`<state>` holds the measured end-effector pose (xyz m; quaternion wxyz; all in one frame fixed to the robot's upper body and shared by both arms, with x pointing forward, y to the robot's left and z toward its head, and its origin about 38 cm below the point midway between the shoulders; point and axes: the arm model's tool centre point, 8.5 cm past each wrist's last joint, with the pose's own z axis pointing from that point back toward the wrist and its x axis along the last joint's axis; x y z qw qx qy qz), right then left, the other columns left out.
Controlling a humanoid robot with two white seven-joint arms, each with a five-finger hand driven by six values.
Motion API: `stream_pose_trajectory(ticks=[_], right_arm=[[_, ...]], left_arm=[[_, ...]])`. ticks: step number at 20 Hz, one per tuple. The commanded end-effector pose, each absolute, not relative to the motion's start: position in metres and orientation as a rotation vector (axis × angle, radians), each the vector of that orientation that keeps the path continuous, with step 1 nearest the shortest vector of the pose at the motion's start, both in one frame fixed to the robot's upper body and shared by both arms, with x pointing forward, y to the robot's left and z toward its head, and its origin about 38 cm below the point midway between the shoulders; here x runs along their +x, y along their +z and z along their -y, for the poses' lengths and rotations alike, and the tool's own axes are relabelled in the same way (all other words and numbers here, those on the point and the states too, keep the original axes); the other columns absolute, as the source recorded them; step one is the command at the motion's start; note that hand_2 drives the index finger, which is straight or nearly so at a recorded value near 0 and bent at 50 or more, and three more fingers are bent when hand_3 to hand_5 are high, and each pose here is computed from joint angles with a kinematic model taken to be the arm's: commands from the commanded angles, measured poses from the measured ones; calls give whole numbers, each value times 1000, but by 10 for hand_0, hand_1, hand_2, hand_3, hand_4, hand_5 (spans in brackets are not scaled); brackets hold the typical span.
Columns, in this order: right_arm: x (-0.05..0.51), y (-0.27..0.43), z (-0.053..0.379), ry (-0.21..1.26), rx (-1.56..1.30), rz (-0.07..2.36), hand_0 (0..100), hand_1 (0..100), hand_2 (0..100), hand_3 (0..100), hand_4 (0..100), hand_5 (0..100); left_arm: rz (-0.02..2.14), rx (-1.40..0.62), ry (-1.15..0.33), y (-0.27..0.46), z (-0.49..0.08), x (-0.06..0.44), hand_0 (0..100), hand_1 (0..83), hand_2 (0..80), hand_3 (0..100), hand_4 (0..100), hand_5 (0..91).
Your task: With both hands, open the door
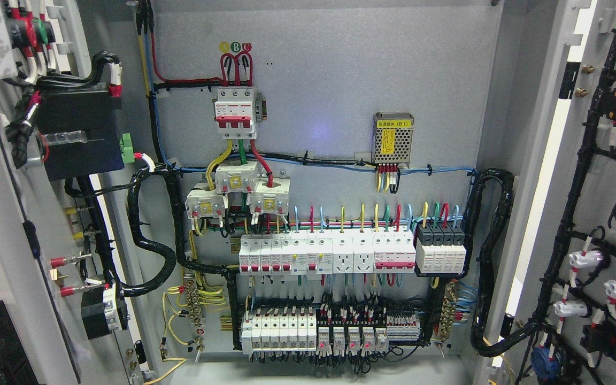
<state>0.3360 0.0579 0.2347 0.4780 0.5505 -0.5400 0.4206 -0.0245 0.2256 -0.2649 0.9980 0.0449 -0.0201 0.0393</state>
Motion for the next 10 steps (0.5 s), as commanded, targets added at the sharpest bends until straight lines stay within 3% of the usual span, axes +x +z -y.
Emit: stream_pose_trajectory(ticks=[1,10], right_arm=[[336,237,-73,1016,1372,1305,191,0,0,0,0,0],[336,239,-80,1052,1365,1293,191,0,0,0,0,0]], left_arm=[[40,91,88,-265,-226,-25,0,0,0,0,0,0],[40,91,88,-265,-226,-25,0,0,0,0,0,0]])
